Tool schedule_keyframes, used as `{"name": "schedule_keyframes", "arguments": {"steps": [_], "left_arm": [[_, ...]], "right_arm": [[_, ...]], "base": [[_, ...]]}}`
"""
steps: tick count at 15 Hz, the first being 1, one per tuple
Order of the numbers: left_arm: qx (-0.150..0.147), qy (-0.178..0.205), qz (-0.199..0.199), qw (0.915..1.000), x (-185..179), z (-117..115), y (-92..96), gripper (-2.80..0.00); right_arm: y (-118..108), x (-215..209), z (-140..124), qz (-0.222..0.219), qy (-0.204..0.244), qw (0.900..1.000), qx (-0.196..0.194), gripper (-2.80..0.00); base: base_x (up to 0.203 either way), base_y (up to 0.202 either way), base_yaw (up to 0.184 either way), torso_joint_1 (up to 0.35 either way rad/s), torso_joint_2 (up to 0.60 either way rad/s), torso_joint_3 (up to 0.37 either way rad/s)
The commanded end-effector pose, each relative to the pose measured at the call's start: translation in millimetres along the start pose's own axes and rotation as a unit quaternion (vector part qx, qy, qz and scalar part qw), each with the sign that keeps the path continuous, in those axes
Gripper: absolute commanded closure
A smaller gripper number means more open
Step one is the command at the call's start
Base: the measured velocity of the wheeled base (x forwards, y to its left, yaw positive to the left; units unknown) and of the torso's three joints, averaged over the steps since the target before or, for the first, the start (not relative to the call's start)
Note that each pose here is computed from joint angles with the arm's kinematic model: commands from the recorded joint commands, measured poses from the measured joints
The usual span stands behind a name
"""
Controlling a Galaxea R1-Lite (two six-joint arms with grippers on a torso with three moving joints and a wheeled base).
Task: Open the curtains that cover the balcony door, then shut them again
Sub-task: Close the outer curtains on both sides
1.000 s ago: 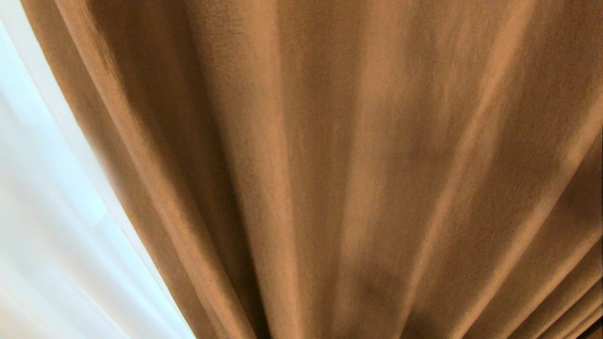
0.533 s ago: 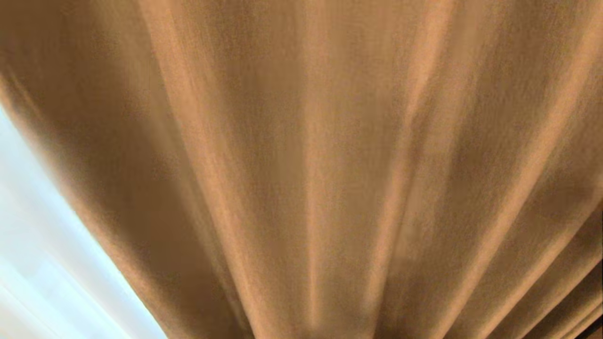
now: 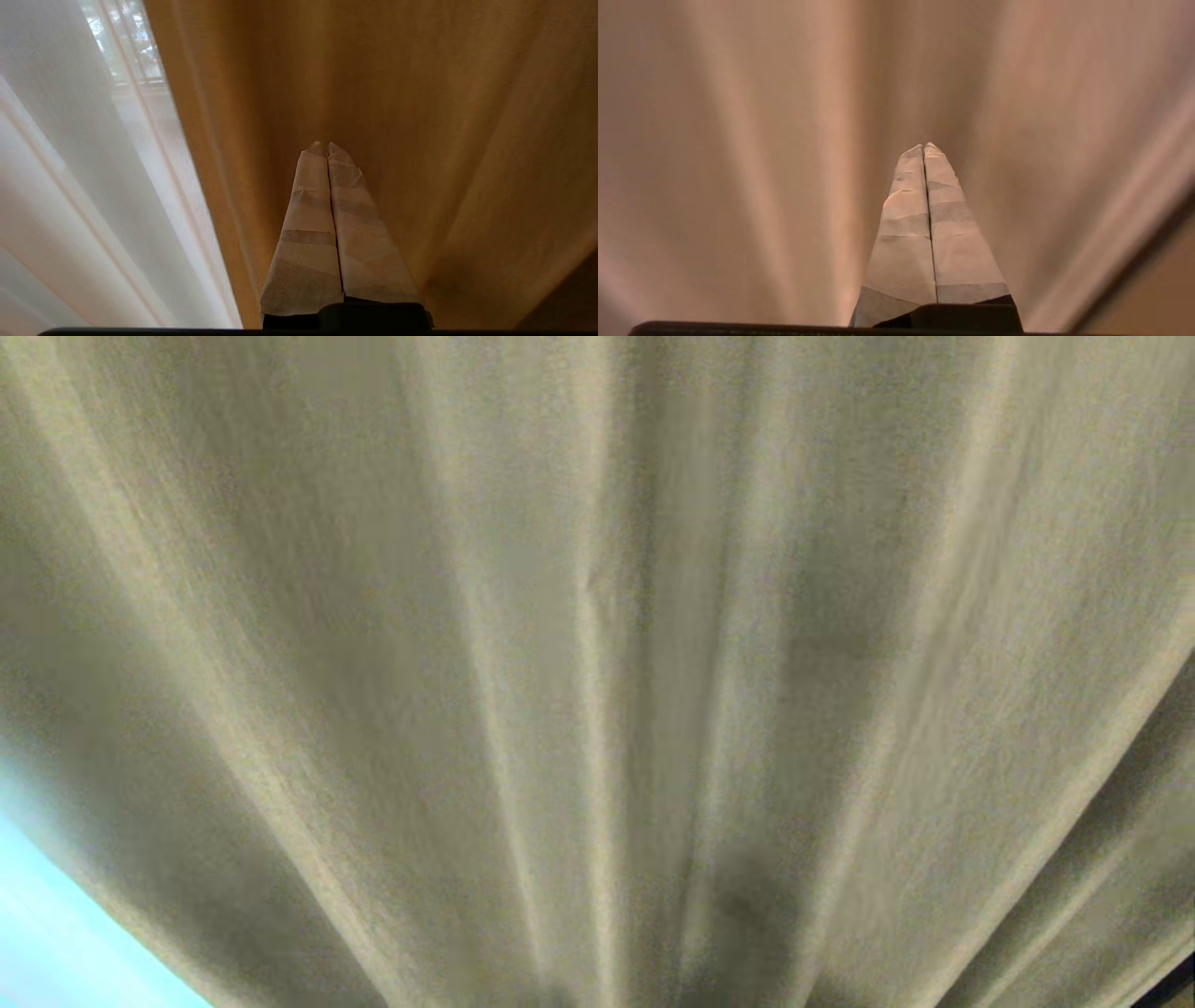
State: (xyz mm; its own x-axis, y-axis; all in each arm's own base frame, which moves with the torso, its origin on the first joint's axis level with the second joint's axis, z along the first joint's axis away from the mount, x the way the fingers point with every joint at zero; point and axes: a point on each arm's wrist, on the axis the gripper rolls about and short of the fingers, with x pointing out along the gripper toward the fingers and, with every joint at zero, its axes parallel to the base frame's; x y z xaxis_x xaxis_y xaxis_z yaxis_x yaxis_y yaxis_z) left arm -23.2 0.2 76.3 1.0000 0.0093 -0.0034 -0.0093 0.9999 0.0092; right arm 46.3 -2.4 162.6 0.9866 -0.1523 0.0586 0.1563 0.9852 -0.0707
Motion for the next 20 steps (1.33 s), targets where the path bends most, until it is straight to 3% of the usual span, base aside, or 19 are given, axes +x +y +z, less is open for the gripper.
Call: {"name": "schedule_keyframes", "arguments": {"steps": [1, 5, 7, 11, 13, 20], "left_arm": [[0.0, 0.0, 0.0, 1.0, 0, 0, 0.0, 0.0], [0.0, 0.0, 0.001, 1.0, 0, 0, 0.0, 0.0], [0.0, 0.0, 0.001, 1.0, 0, 0, 0.0, 0.0], [0.0, 0.0, 0.001, 1.0, 0, 0, 0.0, 0.0], [0.0, 0.0, 0.001, 1.0, 0, 0, 0.0, 0.0], [-0.001, 0.0, 0.001, 1.0, 0, 0, 0.0, 0.0]], "right_arm": [[-1, -12, -21, -0.003, 0.009, 1.0, 0.001, 0.0], [-3, -42, -47, 0.012, 0.019, 1.0, 0.0, 0.0], [-3, -53, -65, 0.012, 0.058, 0.998, -0.007, 0.0], [-3, -71, -78, 0.054, 0.022, 0.998, 0.015, 0.0], [-2, -74, -83, 0.079, 0.032, 0.996, 0.032, 0.0], [-2, -74, -83, 0.077, 0.031, 0.996, 0.034, 0.0]], "base": [[0.0, 0.0, 0.0, 0.0, 0.0, 0.0], [0.0, 0.0, 0.0, 0.0, 0.0, 0.0], [0.0, 0.0, 0.0, 0.0, 0.0, 0.0], [0.0, 0.0, 0.0, 0.0, 0.0, 0.0], [0.0, 0.0, 0.0, 0.0, 0.0, 0.0], [0.0, 0.0, 0.0, 0.0, 0.0, 0.0]]}}
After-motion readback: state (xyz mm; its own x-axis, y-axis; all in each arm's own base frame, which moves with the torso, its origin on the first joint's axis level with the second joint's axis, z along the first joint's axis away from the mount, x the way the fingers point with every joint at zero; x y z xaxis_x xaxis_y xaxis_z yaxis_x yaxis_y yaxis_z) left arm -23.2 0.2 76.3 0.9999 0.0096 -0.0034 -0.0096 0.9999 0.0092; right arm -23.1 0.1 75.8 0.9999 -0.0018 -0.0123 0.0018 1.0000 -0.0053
